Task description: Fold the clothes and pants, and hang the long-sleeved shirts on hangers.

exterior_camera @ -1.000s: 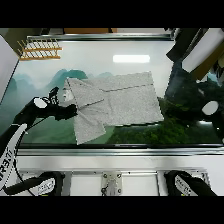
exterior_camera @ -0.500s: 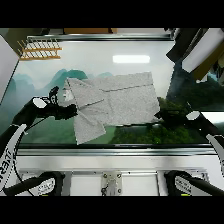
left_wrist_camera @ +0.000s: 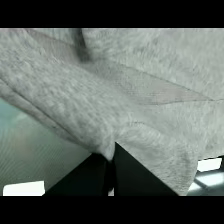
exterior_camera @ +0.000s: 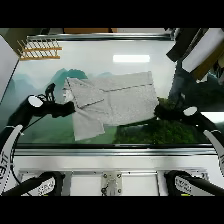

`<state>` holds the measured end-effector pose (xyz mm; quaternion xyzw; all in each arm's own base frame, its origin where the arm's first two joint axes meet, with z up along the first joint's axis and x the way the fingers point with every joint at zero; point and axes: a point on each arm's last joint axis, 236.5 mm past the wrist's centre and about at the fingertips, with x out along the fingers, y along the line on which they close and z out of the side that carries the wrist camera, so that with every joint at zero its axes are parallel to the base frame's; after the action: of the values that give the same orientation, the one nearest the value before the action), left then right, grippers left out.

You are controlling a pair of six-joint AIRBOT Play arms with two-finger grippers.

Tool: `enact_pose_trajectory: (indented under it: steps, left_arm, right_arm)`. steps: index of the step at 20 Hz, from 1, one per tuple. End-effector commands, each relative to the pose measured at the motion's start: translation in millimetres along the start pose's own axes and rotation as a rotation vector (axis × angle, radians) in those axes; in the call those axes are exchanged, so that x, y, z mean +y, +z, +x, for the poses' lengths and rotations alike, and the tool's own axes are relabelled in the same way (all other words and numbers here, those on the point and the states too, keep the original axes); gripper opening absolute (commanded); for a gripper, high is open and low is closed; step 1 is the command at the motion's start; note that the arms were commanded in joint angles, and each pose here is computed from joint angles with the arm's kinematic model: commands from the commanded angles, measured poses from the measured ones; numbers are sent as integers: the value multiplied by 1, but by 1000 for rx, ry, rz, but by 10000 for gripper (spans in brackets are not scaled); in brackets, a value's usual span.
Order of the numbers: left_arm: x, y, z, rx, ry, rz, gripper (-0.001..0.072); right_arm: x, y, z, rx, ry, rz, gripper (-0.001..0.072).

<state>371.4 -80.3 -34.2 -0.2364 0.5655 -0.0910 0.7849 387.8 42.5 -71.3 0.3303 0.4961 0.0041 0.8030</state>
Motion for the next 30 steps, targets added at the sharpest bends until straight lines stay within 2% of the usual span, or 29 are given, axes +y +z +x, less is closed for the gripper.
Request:
enact_pose_trajectory:
  steps: [1, 4, 6, 10, 13, 16, 19, 21, 25, 30]
  left_arm:
    - [-28, 56, -85, -221, -37, 59, 8]
    - [-80, 100, -225, -547, -75, 177, 10]
    - [-126, 97, -330, -792, -92, 288, 9]
    - [-193, 34, -468, -1131, -132, 457, 9]
    - [-218, -20, -518, -1268, -153, 535, 9]
    - [-227, -55, -539, -1327, -189, 539, 9]
    - [-226, -55, -534, -1304, -209, 510, 9]
    - [-216, -33, -504, -1184, -195, 470, 9]
    - [-160, 30, -377, -764, -134, 324, 9]
    - [-87, 83, -166, -326, -102, 147, 9]
  right_arm:
    - [54, 78, -79, -196, 42, -242, 14]
    - [136, 150, -219, -527, 117, -404, 14]
    - [192, 160, -320, -746, 183, -502, 14]
    - [247, 120, -458, -1027, 264, -636, 15]
    - [249, 83, -506, -1127, 233, -699, 15]
    - [239, 59, -526, -1158, 180, -713, 14]
    - [227, 50, -516, -1092, 141, -696, 15]
    - [217, 52, -484, -965, 121, -676, 14]
    - [181, 76, -376, -585, 45, -609, 14]
    - [125, 110, -203, -130, -23, -486, 14]
